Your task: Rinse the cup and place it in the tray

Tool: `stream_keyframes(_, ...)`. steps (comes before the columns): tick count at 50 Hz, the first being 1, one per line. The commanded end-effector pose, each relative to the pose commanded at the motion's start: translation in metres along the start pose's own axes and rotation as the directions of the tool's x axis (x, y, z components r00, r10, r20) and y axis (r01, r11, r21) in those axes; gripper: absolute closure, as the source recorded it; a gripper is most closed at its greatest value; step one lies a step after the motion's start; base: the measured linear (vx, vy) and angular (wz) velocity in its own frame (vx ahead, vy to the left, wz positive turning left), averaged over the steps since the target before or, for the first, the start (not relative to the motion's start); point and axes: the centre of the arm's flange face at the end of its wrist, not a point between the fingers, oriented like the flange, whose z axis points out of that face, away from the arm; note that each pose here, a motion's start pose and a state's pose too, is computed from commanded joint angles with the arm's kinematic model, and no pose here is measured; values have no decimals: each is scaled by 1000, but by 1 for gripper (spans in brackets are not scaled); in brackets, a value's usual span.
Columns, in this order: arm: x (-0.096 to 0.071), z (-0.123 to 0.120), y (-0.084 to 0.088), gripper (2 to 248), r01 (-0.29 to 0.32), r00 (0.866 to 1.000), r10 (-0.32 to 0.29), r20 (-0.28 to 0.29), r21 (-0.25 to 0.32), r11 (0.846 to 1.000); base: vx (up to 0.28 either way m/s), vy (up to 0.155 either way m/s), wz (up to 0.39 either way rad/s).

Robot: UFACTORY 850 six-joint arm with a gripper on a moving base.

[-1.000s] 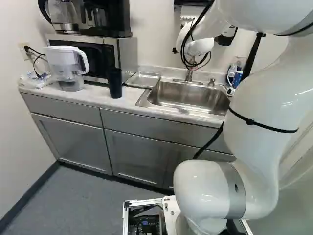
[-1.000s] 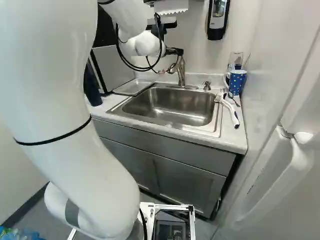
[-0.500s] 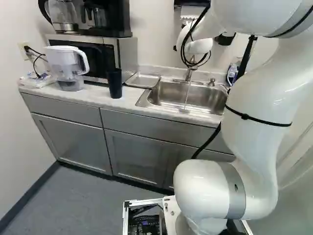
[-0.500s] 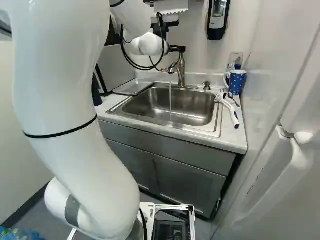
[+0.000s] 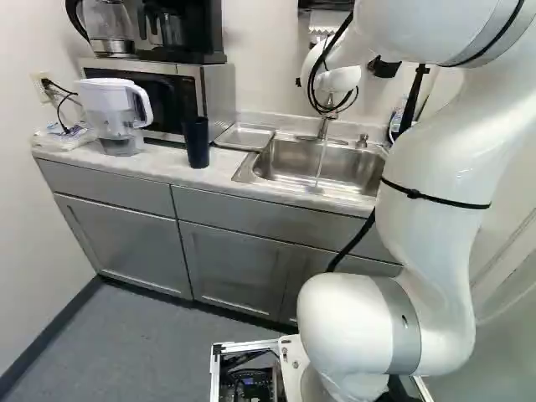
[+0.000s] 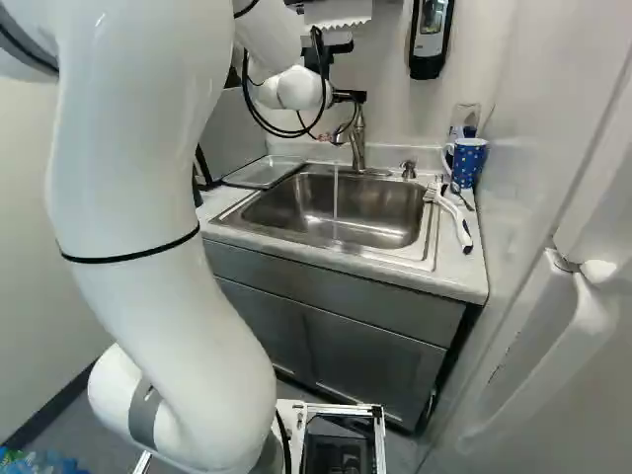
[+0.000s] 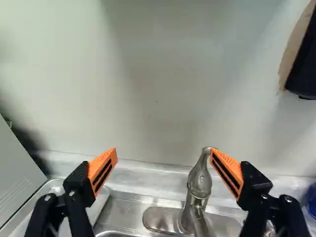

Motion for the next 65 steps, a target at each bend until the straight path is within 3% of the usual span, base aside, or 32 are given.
stream_keyframes(44,-8,-69,-46,3,13,1000,-14,12,84,996,0,0,0)
stream_keyframes(65,-20,-104,-69,3,20,995,-32,90,133,991,0,0,0)
